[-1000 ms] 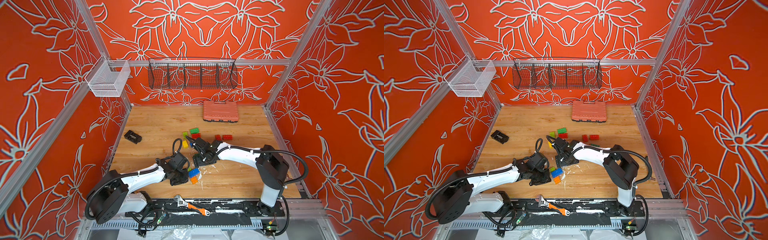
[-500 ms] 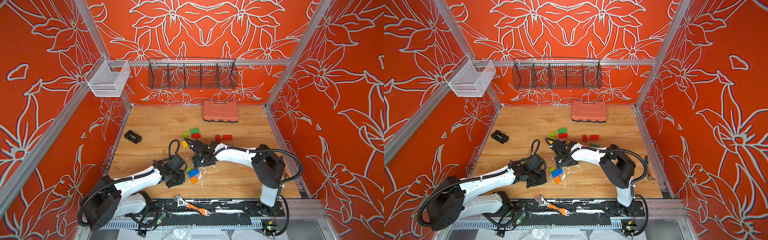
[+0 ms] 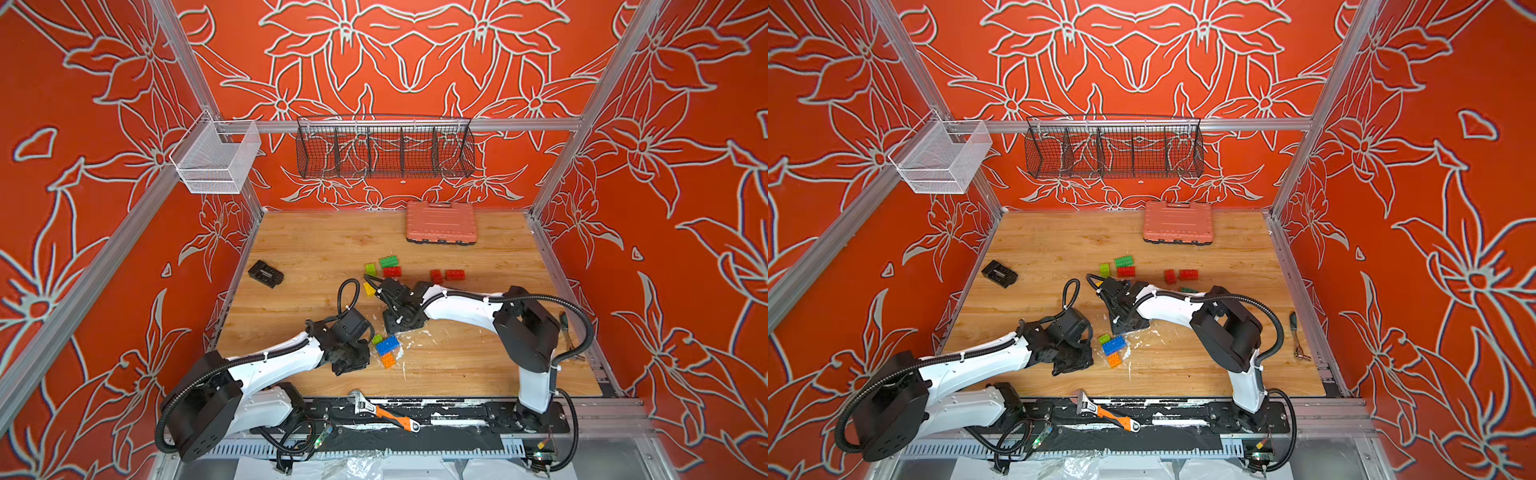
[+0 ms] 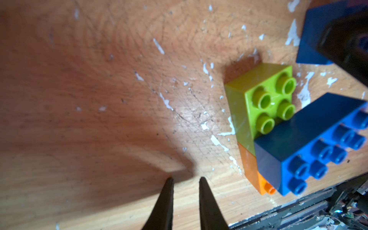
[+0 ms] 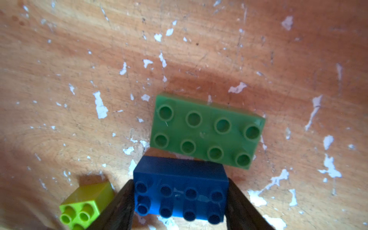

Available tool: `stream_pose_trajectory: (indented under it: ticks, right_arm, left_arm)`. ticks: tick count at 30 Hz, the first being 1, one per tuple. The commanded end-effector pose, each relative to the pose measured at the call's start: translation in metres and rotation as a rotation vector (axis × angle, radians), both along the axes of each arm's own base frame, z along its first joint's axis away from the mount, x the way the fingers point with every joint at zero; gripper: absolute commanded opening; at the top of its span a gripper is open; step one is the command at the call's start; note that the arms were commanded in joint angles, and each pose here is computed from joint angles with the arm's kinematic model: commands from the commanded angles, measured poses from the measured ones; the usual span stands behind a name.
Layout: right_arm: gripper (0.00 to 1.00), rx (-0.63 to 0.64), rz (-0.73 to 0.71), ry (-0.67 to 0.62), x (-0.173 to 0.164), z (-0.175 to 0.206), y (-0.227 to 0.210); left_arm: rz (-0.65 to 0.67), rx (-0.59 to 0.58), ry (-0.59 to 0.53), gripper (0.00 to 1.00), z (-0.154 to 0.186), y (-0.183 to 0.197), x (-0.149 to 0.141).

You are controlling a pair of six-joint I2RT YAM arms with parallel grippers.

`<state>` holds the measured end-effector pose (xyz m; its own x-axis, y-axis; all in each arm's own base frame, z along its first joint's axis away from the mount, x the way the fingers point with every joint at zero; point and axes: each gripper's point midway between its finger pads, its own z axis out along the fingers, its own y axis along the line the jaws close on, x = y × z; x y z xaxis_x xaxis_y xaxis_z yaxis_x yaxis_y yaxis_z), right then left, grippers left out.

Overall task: Assemble a rectangle with lego
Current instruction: Pick up the lego brick from the center of the board, then assemble the lego brick with the lego brick.

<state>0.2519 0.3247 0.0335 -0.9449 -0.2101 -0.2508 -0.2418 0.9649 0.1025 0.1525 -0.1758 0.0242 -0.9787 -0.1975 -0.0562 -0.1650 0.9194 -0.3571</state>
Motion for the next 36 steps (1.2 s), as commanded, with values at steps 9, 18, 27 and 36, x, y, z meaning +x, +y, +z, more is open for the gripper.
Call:
stream_pose_trajectory:
  ticks: [9,18,27,36]
  right_arm:
    - [0.52,-0.099,0.105,-0.117,0.008,0.046,-0.016]
    - [0.51,-0.012,0.176,-0.062,-0.023,0.087,-0.026]
    - [0.48,0.052,0.248,0.020,-0.070,0.090,-0.021]
    - [0.48,0.086,0.277,0.099,-0.113,0.060,0.007]
  left_arm:
    - [0.014,0.047,-0.002,0.24,-0.002,0.013,-0.006]
    - [0.080,-0.012,-0.025,0.35,0.005,0.018,0.010]
    - [0.156,-0.020,-0.050,0.35,0.014,0.047,0.029]
    - [0.161,-0.004,-0.054,0.36,0.017,0.057,0.030]
